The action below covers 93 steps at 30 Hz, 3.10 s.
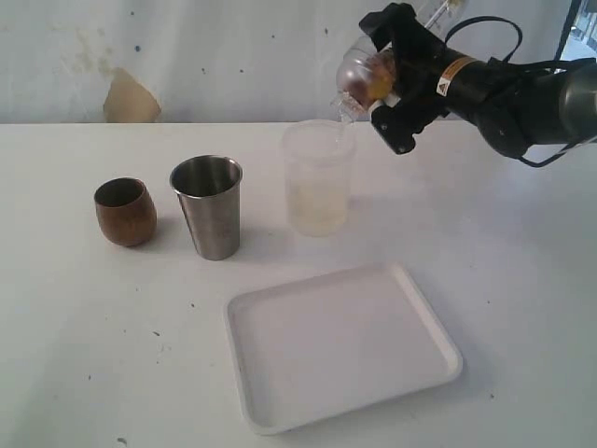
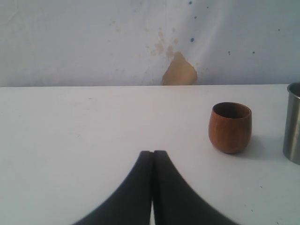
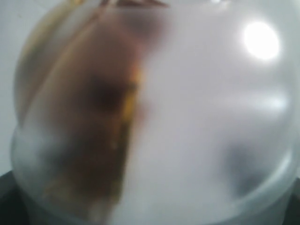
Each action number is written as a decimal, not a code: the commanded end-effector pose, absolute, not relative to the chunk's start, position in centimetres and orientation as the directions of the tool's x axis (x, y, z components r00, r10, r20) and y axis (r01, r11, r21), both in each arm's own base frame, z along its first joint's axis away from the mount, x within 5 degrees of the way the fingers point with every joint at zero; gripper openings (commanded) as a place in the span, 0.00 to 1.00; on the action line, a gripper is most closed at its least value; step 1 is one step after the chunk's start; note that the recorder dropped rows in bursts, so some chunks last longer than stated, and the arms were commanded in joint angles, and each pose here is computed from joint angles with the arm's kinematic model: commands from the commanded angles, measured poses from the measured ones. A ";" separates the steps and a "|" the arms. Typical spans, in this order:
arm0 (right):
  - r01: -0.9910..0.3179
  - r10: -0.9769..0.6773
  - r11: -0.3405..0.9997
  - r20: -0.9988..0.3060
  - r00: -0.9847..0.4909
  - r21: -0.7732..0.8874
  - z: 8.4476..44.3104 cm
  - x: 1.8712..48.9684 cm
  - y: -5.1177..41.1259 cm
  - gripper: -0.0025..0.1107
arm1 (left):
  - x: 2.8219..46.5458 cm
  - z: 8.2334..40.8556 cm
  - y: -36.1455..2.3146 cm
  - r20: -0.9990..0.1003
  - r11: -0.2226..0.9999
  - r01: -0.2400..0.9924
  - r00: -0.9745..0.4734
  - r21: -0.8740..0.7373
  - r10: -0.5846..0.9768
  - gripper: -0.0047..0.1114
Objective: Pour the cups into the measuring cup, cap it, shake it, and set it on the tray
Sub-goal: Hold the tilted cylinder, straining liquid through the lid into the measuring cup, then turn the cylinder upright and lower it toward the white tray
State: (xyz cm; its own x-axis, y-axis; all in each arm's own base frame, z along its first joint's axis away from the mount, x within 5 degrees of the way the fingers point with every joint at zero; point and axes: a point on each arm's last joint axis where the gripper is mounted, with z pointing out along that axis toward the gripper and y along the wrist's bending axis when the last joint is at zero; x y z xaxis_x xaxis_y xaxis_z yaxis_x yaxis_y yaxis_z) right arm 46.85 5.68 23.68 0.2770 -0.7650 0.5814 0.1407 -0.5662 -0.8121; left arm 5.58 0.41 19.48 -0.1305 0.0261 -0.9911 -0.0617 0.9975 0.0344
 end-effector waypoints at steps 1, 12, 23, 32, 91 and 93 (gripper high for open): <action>0.225 -0.766 -0.556 0.598 0.234 -0.800 25.4 46.7 5.6 0.02 | 5.6 19.5 0.4 -0.992 0.998 -0.058 -0.119 0.038 0.031 0.04; 0.225 -0.766 -0.556 0.598 0.234 -0.800 25.4 46.7 5.6 0.02 | 5.6 19.5 0.4 -0.992 0.998 -0.058 -0.119 0.038 0.031 0.04; 0.230 -0.766 -0.555 0.599 0.234 -0.799 25.5 46.7 5.6 0.02 | 5.6 19.5 0.4 -0.992 0.998 -0.058 -0.119 0.038 0.031 0.04; 0.252 -0.745 -0.580 0.630 0.221 -0.775 25.6 46.7 5.7 0.02 | 5.6 19.5 0.4 -0.992 0.998 -0.058 -0.119 0.038 0.031 0.04; 0.251 -0.742 -0.587 0.635 0.215 -0.770 25.6 46.7 5.6 0.02 | 5.6 19.5 0.4 -0.993 0.998 -0.058 -0.118 0.038 0.031 0.04; 0.246 -0.752 -0.576 0.623 0.213 -0.779 25.7 46.7 5.6 0.02 | 5.6 19.5 0.4 -0.993 0.998 -0.058 -0.118 0.038 0.031 0.04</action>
State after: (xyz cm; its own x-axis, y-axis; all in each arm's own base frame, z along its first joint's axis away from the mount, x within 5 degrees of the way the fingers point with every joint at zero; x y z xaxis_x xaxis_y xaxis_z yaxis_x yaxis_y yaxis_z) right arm 46.81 5.83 24.07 0.2551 -0.7345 0.6288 0.1985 -0.5967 -0.7775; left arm 5.58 0.41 19.48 -0.1305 0.0261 -0.9911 -0.0617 0.9975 0.0344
